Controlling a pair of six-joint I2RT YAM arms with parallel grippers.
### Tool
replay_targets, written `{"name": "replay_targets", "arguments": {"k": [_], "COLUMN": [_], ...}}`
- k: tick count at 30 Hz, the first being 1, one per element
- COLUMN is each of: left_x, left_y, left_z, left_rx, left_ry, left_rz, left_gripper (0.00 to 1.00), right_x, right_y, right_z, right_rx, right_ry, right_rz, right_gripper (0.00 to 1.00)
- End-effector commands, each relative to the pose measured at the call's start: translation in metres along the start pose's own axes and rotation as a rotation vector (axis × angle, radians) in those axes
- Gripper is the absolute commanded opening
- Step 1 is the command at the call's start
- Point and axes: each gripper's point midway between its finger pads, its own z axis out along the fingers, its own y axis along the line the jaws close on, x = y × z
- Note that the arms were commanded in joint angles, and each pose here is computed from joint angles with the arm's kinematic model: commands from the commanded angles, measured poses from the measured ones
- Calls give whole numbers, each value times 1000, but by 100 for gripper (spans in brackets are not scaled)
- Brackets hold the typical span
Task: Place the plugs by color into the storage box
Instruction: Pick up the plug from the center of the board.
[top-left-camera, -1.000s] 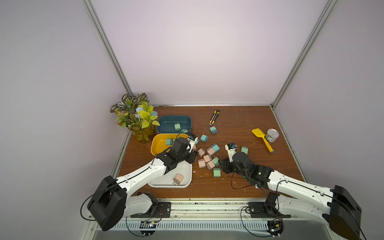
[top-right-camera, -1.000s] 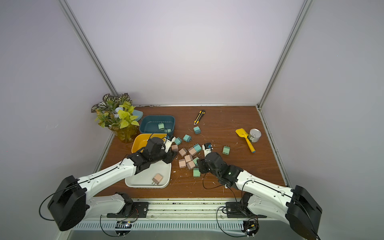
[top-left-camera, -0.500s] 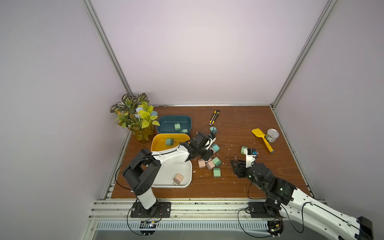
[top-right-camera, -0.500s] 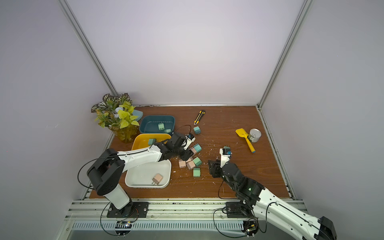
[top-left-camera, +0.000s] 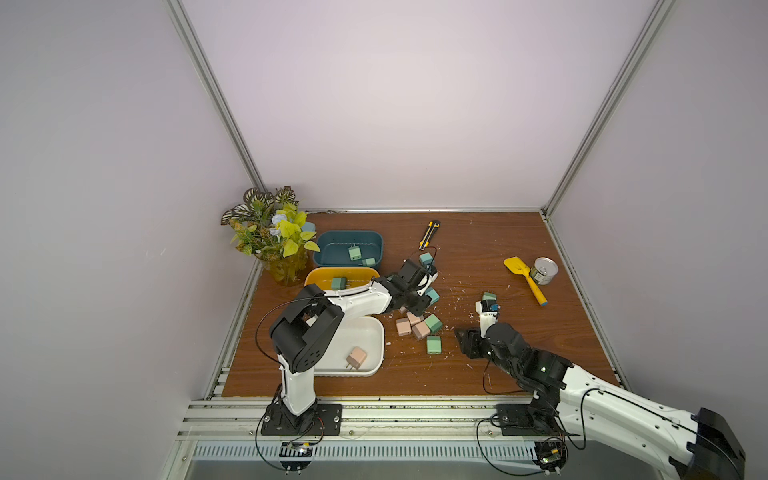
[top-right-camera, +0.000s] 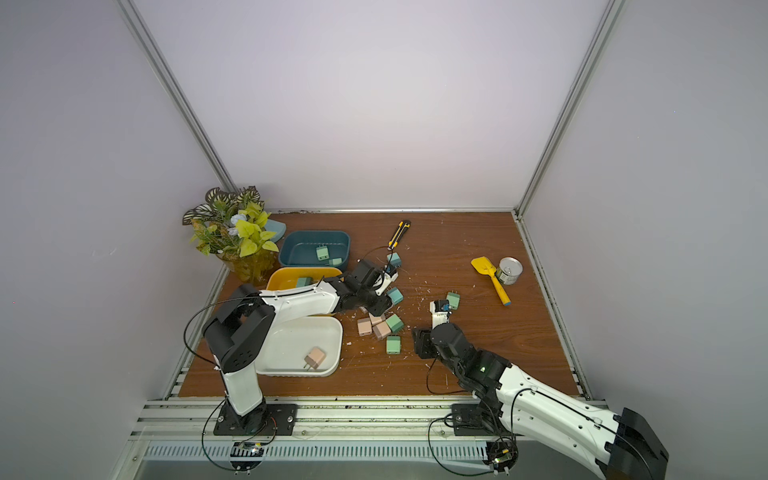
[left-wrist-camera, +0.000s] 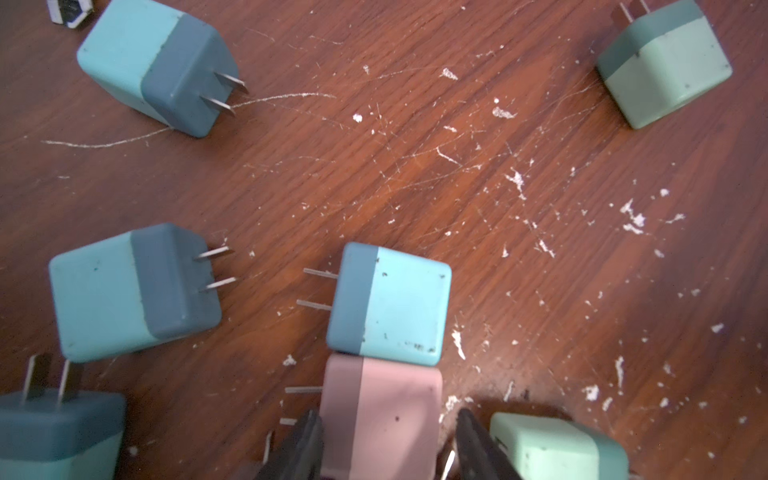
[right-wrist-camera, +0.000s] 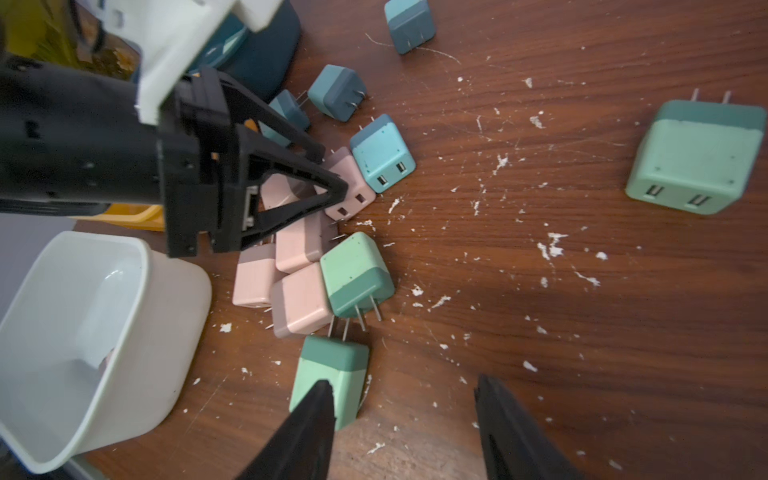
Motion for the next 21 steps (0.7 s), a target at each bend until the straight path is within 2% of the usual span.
{"name": "replay_targets", "arguments": {"k": [1, 16, 21], "left_x": [3, 9, 11], "left_y": [-3, 2, 1], "left_z": [3, 8, 11], "left_rx": [2, -19, -10], "left_ry": [27, 58, 67], "left_rz": [21, 38, 30], "left_gripper": [53, 50, 54], "right_x": [-17, -26, -28], "right_y": [24, 17, 13], "right_z": [-1, -2, -2], "right_rx": [-100, -82, -68], "right_ry": [-42, -79, -94], "right_rz": [40, 75, 84], "right_gripper": [60, 59, 59]}}
